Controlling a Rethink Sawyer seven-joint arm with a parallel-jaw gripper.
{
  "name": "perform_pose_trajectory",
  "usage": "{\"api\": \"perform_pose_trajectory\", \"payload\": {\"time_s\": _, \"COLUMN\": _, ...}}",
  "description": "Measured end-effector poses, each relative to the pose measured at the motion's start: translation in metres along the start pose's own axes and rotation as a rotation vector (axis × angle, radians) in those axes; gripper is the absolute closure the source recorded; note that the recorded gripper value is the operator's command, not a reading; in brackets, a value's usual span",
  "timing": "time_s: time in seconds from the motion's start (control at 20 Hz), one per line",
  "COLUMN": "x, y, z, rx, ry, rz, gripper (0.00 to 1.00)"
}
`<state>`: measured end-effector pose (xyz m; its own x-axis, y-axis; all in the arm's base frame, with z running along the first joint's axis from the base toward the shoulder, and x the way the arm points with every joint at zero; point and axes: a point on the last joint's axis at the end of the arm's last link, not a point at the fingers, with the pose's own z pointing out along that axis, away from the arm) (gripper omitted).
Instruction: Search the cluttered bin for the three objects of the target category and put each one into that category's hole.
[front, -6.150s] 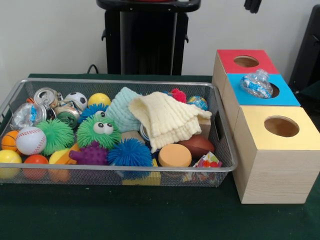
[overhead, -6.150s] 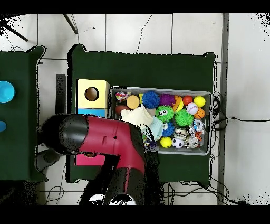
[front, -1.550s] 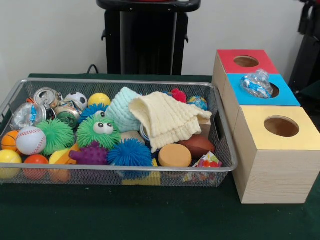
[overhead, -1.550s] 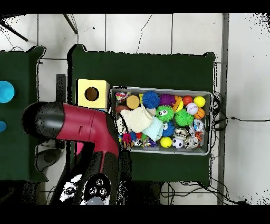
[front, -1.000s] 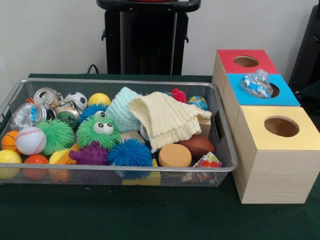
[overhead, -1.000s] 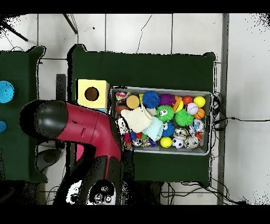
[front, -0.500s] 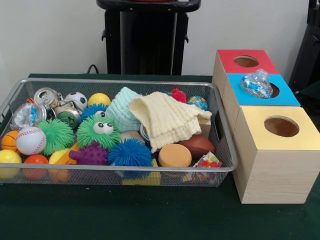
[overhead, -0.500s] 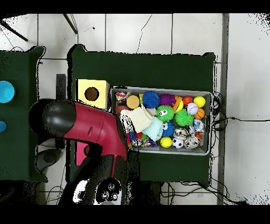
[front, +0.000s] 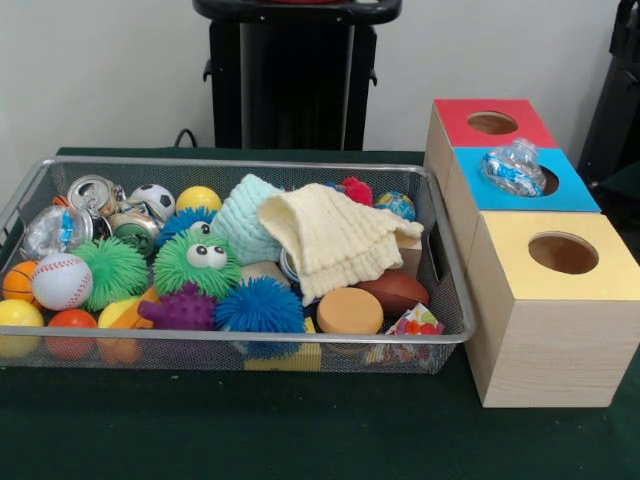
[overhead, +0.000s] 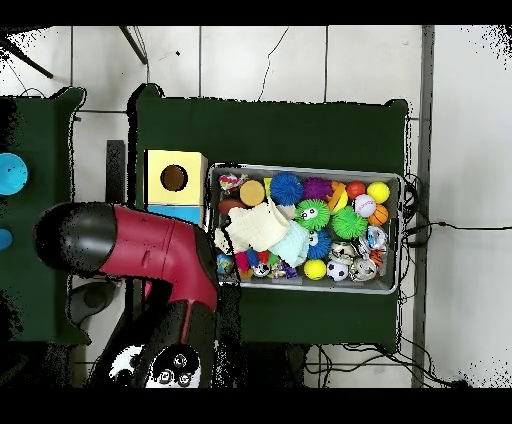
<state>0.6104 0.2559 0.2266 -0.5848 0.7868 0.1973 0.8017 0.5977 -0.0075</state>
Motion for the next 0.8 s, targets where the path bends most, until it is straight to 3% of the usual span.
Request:
{"api": "perform_pose_trajectory", "payload": {"time_s": 0.25, "x": -0.011, "y": -0.008, "z": 0.004, "rx": 0.02, "ry": -0.013, "rz": 0.003, "gripper": 1.0}}
{"api": "perform_pose_trajectory", "payload": {"time_s": 0.6, "x": -0.065, "y": -0.032, "z": 0.0, "rx": 0.024, "ry": -0.015, "rz": 0.083, "gripper": 1.0}}
{"api": "perform_pose_trajectory", "payload": {"time_s": 0.8, "x": -0.079, "y": -0.038, "z": -0.002, "rx": 0.024, "ry": -0.018, "rz": 0.104, "gripper": 1.0}}
